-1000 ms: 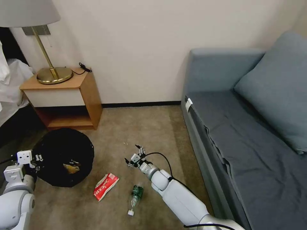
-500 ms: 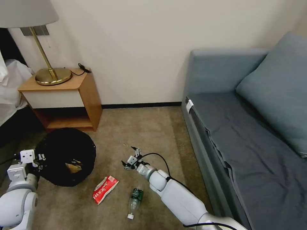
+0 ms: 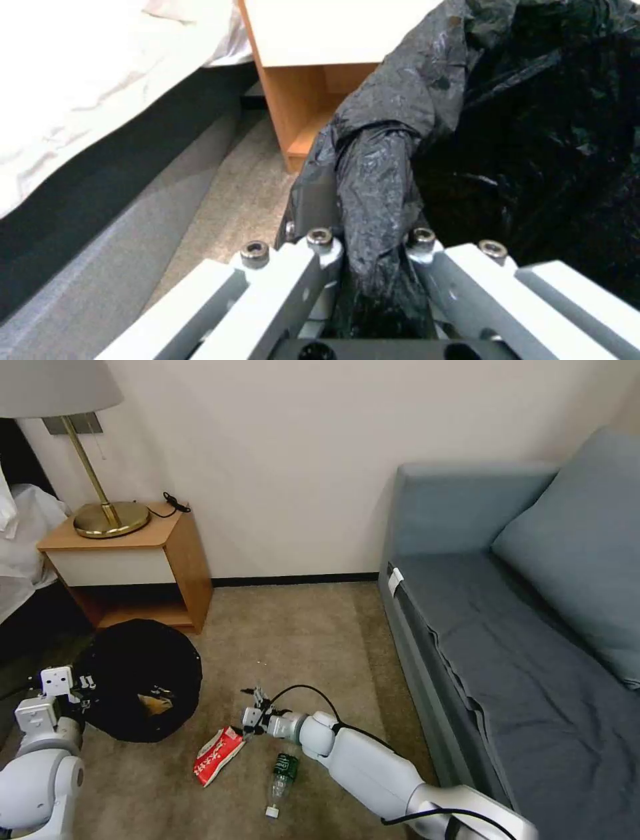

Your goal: Pick up the trash bin, then pick up the garbage on the floor and place it into the trash bin.

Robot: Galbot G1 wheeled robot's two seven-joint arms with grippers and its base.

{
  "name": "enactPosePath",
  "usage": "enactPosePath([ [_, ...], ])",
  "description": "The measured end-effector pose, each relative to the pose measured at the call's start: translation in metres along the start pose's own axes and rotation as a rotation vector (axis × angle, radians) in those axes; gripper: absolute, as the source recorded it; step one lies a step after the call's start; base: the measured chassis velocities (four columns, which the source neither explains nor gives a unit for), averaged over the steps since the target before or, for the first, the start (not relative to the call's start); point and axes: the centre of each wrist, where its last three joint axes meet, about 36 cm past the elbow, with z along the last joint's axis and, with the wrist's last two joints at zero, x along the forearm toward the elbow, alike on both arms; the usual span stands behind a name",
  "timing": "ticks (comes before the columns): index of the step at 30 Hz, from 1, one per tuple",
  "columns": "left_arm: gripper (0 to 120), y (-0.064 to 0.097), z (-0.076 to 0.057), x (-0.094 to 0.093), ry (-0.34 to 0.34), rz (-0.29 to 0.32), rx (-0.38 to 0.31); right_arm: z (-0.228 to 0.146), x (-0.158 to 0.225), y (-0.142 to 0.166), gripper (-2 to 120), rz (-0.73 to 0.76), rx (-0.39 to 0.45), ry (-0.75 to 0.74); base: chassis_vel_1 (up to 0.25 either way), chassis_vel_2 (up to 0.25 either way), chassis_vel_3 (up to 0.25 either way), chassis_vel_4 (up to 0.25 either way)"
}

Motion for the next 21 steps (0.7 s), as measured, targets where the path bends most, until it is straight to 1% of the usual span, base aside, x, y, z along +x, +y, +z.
enactPosePath([
  [1,4,0.000,0.000,0.000,0.000,0.000,0.000,0.000,0.000,0.000,100,0.000,0.000,0.000,0.000,0.000,0.000,0.000],
  [2,4,-0.002,-0.003,0.002,-0.002,-0.007,0.010,-0.002,-0.004,0.000,100,-0.041,0.025,-0.006,0.000,0.000,0.000,0.000],
  [4,4,-0.004,-0.006,0.004,-0.005,-0.013,0.021,-0.006,-0.010,-0.002,100,-0.078,0.052,-0.019,0.000,0.000,0.000,0.000],
  [8,4,-0.003,-0.007,0.005,-0.006,-0.017,0.030,-0.013,-0.018,-0.003,100,-0.091,0.053,-0.039,0.000,0.000,0.000,0.000],
  [11,4,0.001,-0.005,0.008,-0.001,-0.027,0.036,-0.023,-0.031,-0.002,100,-0.108,0.044,-0.062,0.000,0.000,0.000,0.000],
  [12,4,0.001,-0.005,0.008,-0.001,-0.027,0.036,-0.023,-0.031,-0.002,100,-0.108,0.044,-0.062,0.000,0.000,0.000,0.000],
  [15,4,0.010,-0.005,0.009,-0.009,-0.039,0.034,-0.016,-0.032,0.002,100,-0.142,0.066,-0.046,0.000,0.000,0.000,0.000],
  [21,4,0.010,-0.008,0.007,-0.018,-0.035,0.038,-0.006,-0.030,-0.003,100,-0.162,0.100,-0.012,0.000,0.000,0.000,0.000],
])
